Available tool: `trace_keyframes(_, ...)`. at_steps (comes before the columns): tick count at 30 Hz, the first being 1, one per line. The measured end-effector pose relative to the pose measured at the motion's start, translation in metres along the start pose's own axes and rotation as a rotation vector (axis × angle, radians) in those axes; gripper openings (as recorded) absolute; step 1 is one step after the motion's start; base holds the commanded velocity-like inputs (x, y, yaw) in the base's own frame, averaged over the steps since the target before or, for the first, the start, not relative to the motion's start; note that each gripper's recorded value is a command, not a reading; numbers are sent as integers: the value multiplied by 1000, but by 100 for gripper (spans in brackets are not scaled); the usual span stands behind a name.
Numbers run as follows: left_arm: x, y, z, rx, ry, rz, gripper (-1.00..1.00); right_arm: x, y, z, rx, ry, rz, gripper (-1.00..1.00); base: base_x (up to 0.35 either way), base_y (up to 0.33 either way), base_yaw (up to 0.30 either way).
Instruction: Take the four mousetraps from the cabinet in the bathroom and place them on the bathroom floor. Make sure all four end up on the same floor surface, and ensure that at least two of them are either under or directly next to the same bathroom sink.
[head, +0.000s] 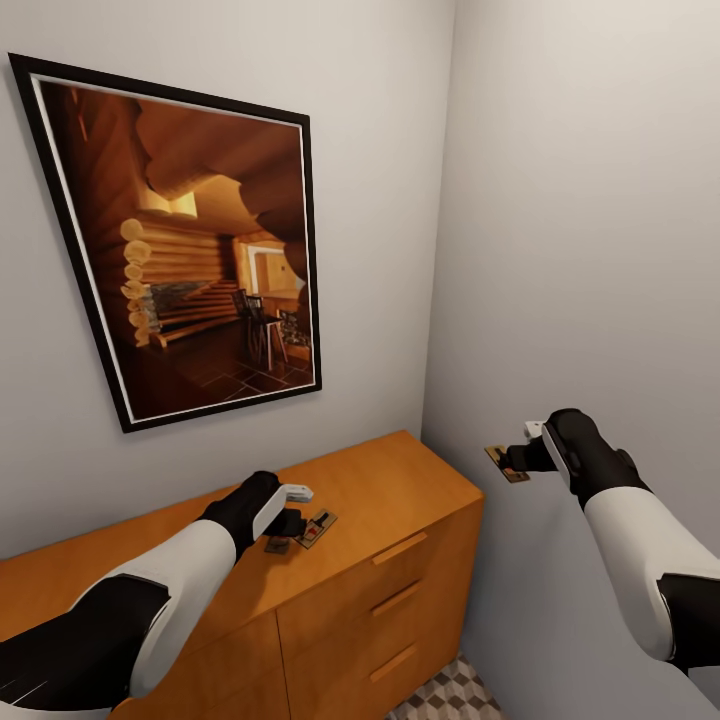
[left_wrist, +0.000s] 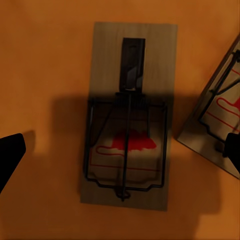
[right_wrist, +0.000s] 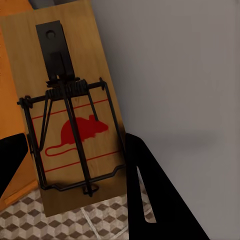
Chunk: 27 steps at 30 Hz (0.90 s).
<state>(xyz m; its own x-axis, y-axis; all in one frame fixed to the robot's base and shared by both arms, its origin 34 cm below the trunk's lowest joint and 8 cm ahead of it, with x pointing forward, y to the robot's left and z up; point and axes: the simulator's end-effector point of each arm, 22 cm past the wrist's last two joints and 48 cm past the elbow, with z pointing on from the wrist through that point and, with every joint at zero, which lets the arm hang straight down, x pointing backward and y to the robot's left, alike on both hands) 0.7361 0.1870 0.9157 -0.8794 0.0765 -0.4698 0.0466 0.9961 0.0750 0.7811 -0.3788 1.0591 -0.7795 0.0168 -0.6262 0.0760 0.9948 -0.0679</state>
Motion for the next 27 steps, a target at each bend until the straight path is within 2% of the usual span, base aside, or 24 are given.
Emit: trace_keyframes(27,0,-2,0,2,1,1,100,0,1,0,-6,-1,1,-100,0,0,0)
